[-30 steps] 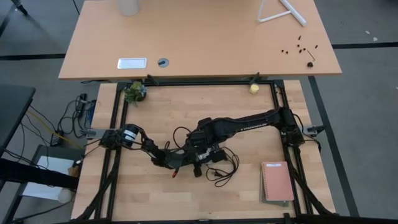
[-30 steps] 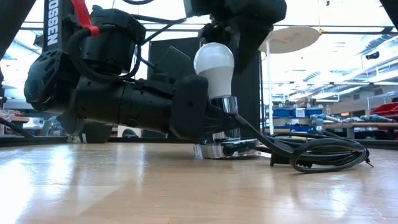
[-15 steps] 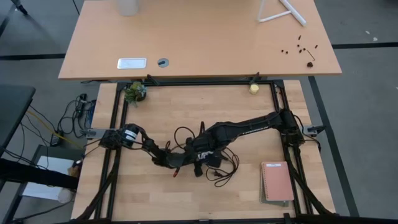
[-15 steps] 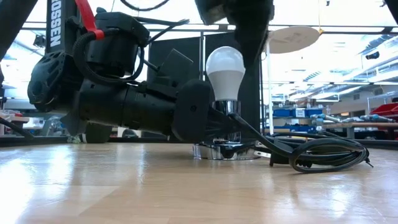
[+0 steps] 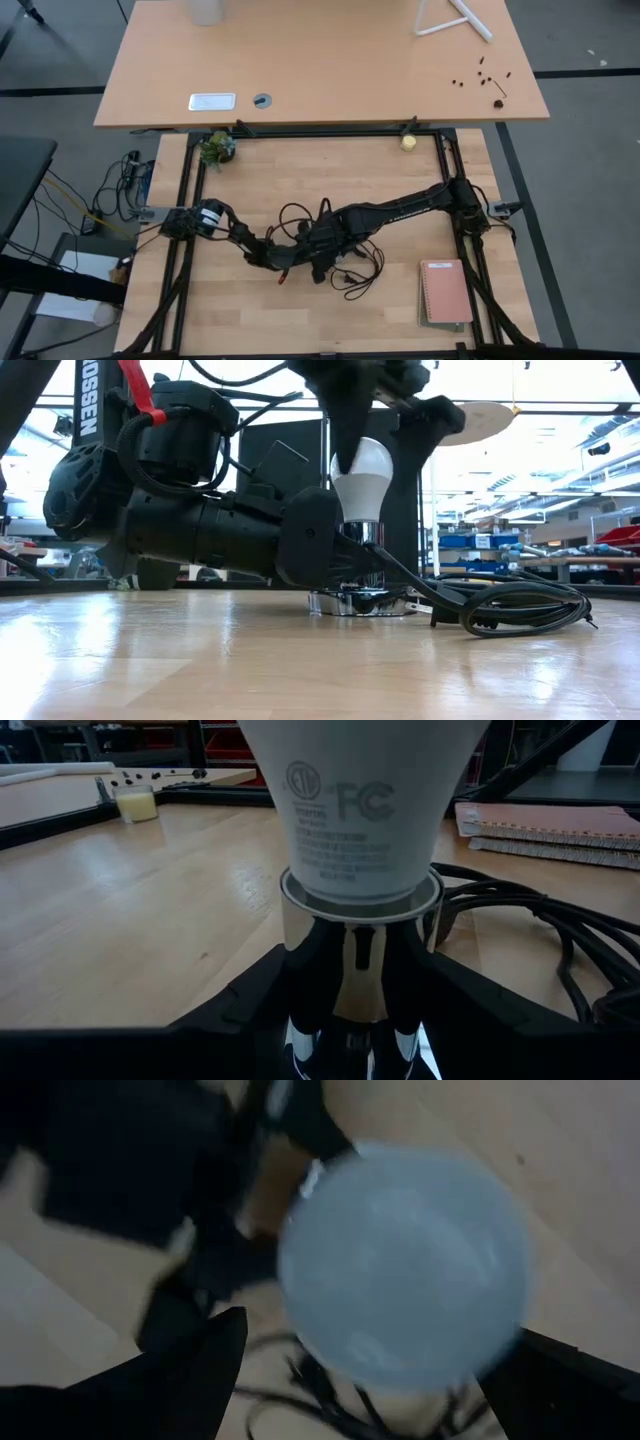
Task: Screw lightbulb
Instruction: Remove the light bulb from the lamp
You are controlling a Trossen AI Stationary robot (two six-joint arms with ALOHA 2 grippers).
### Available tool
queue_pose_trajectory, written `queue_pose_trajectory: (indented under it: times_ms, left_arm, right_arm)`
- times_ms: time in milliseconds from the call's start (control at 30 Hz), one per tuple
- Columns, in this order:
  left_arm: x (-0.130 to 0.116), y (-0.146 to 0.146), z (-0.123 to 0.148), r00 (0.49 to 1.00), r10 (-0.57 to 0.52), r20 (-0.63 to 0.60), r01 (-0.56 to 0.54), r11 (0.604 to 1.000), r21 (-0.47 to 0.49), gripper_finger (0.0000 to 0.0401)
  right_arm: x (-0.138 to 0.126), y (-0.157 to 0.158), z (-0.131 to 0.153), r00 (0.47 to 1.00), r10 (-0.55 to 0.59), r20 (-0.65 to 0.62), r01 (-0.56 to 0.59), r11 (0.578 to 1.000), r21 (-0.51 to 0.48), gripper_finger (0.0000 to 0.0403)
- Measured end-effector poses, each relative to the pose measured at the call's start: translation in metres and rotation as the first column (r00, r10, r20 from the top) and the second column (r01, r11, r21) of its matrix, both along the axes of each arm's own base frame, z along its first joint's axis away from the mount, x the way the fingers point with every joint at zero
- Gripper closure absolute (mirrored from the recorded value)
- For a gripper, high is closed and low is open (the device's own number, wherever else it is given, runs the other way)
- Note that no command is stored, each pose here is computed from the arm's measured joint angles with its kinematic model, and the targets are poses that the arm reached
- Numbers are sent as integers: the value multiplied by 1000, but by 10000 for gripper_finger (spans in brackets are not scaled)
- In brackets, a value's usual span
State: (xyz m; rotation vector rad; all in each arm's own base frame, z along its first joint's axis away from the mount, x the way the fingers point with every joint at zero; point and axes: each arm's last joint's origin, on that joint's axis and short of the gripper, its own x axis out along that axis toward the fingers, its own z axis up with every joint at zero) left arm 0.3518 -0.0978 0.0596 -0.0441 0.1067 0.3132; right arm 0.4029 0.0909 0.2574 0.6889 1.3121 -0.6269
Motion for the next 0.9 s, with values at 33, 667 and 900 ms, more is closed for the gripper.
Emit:
queue_pose_trajectory:
  times_ms: [33,667,900]
  left_arm:
    - [0,0,0,1000,0,0,0,1000,0,208]
    - [0,0,1,1000,-1,13,1,1000,-6,208]
    - [0,0,1,1000,0,11,0,1000,-4,208]
  right_arm:
    - [2,0,0,1000,-15,22,16,1000,-11,29]
    - [5,-33,-18,1000,-2,-8,1,998,-70,30]
    - [6,-35,-30,999,50,-2,-50,998,-44,31]
